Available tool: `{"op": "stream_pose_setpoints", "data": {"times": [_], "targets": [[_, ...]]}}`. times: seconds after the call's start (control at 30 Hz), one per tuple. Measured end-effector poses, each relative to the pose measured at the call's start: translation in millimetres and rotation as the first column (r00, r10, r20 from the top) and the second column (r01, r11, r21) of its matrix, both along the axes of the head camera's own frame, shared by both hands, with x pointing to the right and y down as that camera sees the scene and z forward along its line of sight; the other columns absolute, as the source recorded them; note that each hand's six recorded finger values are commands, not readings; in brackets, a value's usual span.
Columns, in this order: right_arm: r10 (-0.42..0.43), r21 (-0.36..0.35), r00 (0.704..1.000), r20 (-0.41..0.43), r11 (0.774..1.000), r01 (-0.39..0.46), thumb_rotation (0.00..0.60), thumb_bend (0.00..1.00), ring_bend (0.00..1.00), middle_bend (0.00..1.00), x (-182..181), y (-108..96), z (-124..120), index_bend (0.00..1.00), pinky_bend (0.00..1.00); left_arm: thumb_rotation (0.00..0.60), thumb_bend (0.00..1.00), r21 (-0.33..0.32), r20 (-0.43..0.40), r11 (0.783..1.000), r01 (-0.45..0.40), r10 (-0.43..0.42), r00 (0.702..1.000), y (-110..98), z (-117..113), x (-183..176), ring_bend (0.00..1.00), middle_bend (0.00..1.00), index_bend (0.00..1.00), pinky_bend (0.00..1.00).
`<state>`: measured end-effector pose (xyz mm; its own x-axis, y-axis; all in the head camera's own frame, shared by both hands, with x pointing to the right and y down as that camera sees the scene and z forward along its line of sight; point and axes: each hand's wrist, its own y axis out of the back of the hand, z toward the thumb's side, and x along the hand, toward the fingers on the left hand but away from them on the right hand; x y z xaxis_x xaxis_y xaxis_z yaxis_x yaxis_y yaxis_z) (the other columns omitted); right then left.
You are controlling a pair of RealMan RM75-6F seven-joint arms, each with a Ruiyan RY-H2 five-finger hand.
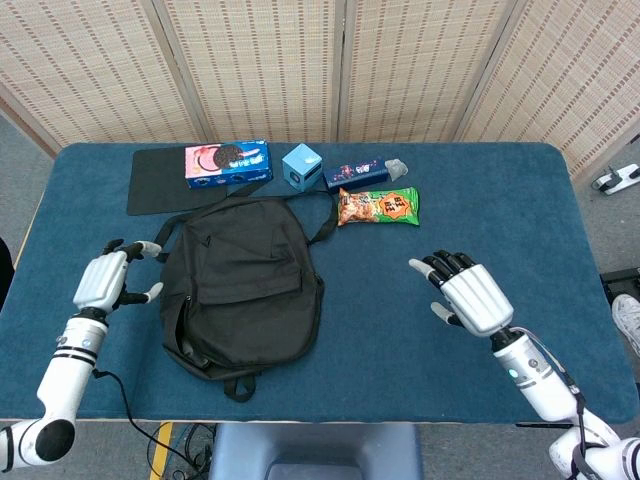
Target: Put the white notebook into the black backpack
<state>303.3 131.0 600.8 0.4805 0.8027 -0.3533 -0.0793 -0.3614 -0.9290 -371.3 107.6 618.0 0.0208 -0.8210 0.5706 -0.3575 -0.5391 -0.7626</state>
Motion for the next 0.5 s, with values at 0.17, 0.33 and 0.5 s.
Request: {"op": "stream_pose_setpoints", "data": {"times": [0.17, 0.33, 0.5], "targets": [[0.124, -0.001, 0.992, -0.028, 0.992, -0.124, 0.600, 0.28, 0.24, 0.31, 47, 14, -13, 0.25, 0.34, 0.600, 0.29, 0.088, 0.098, 0.996, 0.003, -0.011, 0.995, 21, -13, -23, 0.26, 0.26, 0.31, 0.07], [0.227, -0.025, 0.973, -0.047, 0.973, -0.228, 0.600, 0.29, 0.24, 0.31, 87, 27, -26, 0.25, 0.34, 0.600, 0.29, 0.131, 0.180, 0.991, 0.022, -0.046, 0.983, 51, -23, -49, 0.21, 0.21, 0.27, 0.07], [0.293, -0.031, 0.954, -0.062, 0.955, -0.295, 0.600, 0.28, 0.24, 0.31, 114, 38, -40, 0.25, 0.34, 0.600, 0.29, 0.163, 0.232, 0.986, 0.030, -0.068, 0.970, 76, -37, -66, 0.17, 0.17, 0.23, 0.07]]}}
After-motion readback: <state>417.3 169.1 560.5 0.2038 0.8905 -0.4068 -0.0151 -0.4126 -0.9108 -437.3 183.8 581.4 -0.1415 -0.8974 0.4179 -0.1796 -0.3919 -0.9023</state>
